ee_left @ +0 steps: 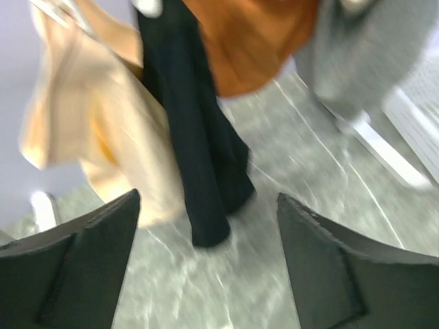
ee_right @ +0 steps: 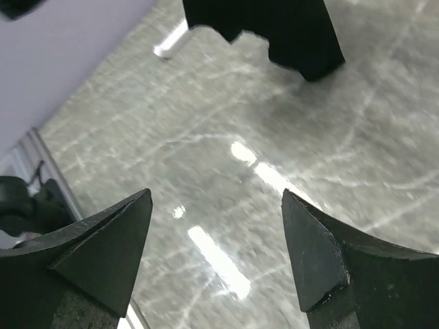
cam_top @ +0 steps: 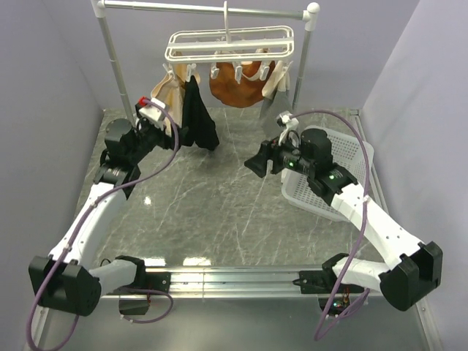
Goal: Clip the underwear to the hanger
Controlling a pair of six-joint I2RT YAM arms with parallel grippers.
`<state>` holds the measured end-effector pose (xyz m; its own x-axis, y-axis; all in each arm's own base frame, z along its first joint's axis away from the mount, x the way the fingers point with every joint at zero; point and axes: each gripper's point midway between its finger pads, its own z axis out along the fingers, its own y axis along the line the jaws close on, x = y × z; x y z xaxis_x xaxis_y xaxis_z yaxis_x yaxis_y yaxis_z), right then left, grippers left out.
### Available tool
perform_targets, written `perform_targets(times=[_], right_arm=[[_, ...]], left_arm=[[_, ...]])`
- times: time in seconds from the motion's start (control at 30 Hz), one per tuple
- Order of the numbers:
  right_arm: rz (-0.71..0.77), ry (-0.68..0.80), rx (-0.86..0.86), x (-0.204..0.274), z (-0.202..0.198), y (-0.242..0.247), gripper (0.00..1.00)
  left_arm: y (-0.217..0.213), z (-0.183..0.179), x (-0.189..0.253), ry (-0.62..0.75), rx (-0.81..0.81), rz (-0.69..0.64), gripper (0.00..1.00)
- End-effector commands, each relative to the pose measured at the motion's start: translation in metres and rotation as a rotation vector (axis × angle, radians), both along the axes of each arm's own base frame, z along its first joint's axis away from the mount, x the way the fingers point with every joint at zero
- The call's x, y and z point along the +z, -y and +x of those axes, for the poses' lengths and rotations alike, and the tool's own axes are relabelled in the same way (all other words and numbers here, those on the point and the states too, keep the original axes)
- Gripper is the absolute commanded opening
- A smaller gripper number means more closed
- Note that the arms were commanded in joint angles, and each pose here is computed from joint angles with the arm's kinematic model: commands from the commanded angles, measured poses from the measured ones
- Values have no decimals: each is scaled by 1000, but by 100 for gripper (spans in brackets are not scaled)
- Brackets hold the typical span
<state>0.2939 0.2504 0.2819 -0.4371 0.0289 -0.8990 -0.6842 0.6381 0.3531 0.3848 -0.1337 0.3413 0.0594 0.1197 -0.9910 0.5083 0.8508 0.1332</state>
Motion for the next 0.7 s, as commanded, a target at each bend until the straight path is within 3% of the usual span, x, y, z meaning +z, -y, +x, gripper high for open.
perform_targets(times=[0.0, 0.1, 0.3, 0.43, 0.67], right_arm=[[-21, 76, -36, 2, -1, 18, 83], [-23, 72, -38, -7, -3, 20, 81], [-2, 71, -45, -9, 8, 14, 77], [23, 67, -50, -3, 19, 7, 74], [104, 1, -58, -8, 37, -17, 70]], left_arm=[[12, -40, -26, -108, -145, 40, 87], [13, -56, -39, -171, -171, 45, 93], [3, -58, -64, -266, -67, -34, 99], [-8, -36, -69, -266, 51, -44, 99], [13, 6, -74, -264, 167, -100, 99]])
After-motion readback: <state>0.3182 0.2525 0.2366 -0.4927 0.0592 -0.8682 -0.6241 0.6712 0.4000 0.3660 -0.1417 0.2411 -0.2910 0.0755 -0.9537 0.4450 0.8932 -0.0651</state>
